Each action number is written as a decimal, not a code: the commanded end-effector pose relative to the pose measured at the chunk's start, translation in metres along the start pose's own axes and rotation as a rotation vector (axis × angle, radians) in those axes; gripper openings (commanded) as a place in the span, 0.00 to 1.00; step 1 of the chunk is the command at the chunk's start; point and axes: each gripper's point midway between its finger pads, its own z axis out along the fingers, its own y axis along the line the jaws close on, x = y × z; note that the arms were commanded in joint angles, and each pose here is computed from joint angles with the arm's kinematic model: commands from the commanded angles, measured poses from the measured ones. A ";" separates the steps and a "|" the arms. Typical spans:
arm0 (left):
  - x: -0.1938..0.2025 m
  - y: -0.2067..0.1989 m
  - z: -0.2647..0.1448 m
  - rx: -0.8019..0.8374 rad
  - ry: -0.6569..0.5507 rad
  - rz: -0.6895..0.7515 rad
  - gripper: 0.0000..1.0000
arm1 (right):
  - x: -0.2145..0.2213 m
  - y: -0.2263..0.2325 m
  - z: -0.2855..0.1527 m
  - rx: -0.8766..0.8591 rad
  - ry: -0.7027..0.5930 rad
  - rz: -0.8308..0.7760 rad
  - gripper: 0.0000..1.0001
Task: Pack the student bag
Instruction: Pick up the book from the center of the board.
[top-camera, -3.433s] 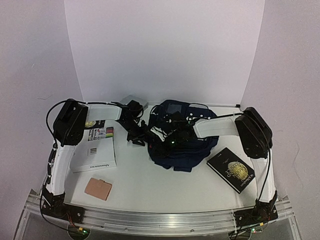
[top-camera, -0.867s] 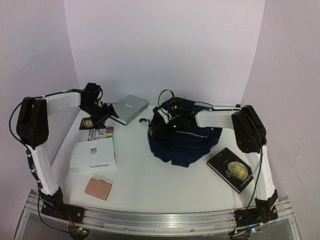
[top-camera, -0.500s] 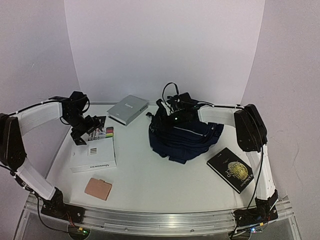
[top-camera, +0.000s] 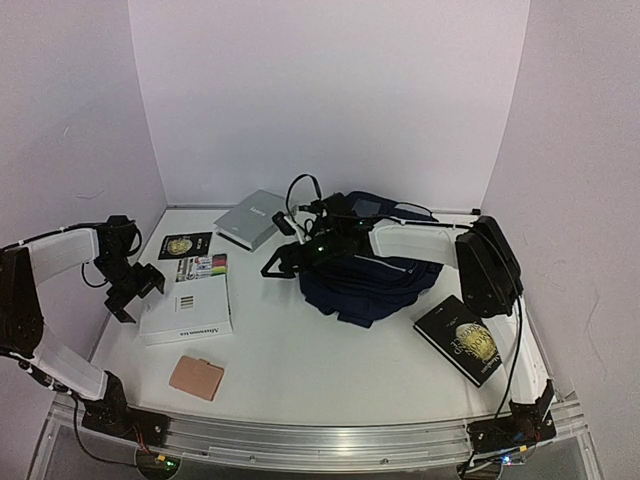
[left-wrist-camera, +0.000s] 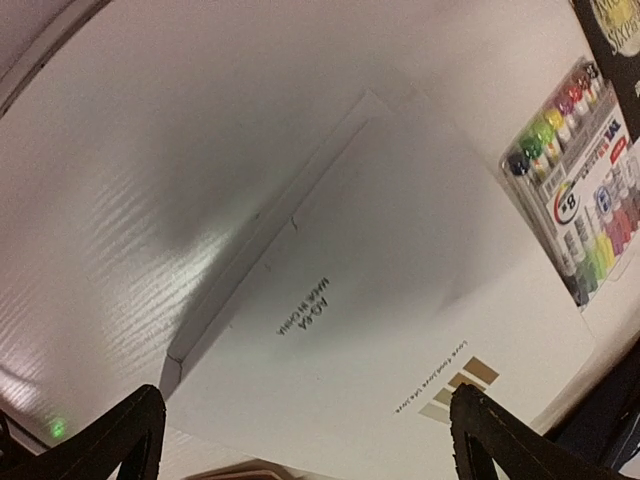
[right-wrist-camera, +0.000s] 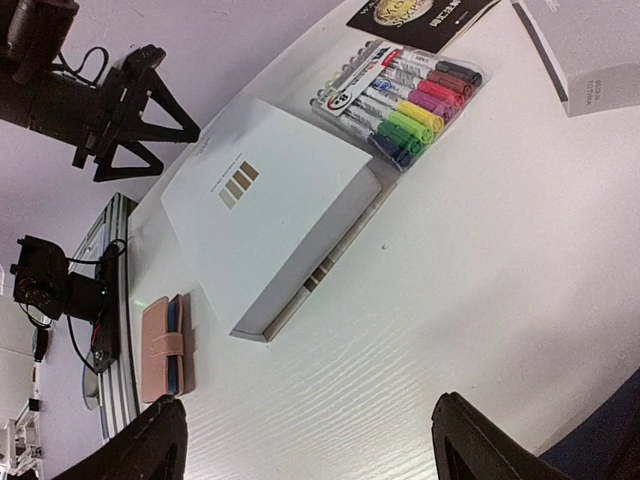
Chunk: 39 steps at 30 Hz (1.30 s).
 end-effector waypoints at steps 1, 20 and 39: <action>-0.030 0.004 0.012 -0.001 -0.072 0.000 1.00 | -0.002 0.010 0.022 -0.058 0.003 0.013 0.84; 0.010 -0.055 0.039 0.286 0.074 0.175 0.77 | 0.014 0.013 0.101 -0.190 0.003 0.125 0.75; 0.031 -0.121 0.010 0.452 0.071 0.310 0.80 | -0.065 0.037 0.020 -0.285 -0.126 0.184 0.00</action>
